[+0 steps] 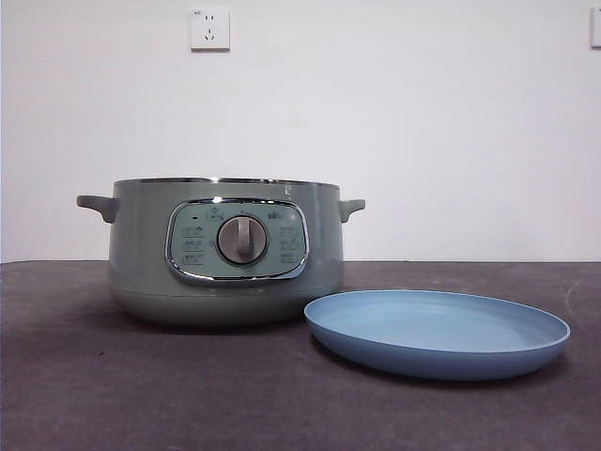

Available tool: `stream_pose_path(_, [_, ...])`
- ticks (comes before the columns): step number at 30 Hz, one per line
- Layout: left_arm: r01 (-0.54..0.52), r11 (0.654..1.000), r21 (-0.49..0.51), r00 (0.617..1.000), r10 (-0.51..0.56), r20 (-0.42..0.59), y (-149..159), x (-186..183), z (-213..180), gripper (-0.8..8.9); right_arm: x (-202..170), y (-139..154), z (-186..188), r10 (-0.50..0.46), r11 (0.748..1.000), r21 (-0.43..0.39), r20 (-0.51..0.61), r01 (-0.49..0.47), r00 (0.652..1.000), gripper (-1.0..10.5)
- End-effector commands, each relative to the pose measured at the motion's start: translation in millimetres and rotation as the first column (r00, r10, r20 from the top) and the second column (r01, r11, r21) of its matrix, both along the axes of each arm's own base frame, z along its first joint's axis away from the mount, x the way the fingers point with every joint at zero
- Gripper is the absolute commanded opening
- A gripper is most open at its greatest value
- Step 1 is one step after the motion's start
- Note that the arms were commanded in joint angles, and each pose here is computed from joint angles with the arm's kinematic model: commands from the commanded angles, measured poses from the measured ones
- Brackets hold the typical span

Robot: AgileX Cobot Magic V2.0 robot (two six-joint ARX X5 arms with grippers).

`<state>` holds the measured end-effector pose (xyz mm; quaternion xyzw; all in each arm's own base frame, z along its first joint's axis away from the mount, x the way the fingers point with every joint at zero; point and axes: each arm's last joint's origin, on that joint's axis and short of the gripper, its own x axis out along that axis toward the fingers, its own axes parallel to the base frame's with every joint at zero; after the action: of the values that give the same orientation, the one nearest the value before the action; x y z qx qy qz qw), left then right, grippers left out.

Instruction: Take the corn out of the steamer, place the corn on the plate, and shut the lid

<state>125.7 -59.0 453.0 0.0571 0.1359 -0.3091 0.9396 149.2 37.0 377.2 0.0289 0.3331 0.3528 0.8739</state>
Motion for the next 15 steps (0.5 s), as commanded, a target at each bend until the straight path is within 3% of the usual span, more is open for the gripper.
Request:
stream_pose_path(1, [-0.013,1.0,-0.007,0.997,0.013,0.071,8.4,-19.3,3.1,-0.06,2.5,0.7,1.6,0.003,1.0,0.0,0.021,-0.003,1.0,5.7])
stream_pose_path(10, [-0.046,0.999,-0.014,0.999,0.046,0.019,26.7,-61.7,-39.9,-0.07,25.3,5.4,-1.4,-0.016,0.999,0.041,0.01,0.016,1.0,5.7])
stream_pose_path(15, [-0.053,0.998,-0.023,0.998,0.053,-0.016,31.4,-73.2,-59.3,-0.07,47.8,24.9,-2.4,0.005,0.994,0.108,0.021,-0.007,1.0,5.7])
